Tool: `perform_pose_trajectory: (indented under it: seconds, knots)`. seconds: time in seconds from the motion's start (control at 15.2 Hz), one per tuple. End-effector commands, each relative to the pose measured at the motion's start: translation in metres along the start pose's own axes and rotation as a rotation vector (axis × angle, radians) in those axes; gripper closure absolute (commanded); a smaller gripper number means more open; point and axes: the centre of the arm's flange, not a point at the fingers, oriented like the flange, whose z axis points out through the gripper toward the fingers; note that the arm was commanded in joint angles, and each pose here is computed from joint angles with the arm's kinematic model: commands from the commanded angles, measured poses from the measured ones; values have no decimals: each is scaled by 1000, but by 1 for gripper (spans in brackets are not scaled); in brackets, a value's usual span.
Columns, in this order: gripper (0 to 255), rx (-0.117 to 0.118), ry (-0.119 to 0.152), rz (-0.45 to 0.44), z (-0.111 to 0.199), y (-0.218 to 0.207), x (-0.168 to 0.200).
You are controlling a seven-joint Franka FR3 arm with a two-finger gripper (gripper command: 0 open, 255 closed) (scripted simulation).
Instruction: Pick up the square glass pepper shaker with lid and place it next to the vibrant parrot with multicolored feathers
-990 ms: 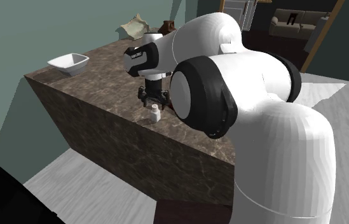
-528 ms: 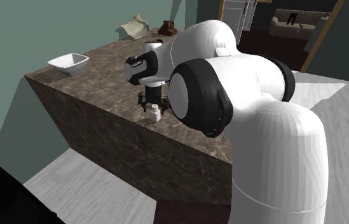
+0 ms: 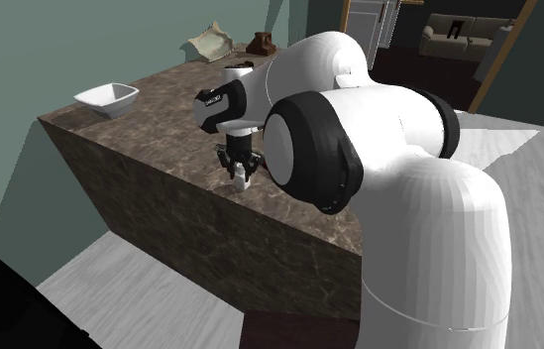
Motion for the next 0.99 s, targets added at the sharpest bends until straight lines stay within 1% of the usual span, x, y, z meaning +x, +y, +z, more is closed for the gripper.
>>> perform_pose_trajectory:
  seconds: [0.0,0.46,0.92]
  knots:
    - [255,0,-1,0,0,0,0]
    - [255,0,0,0,0,0,0]
    - [255,0,0,0,-36,-1,-3]
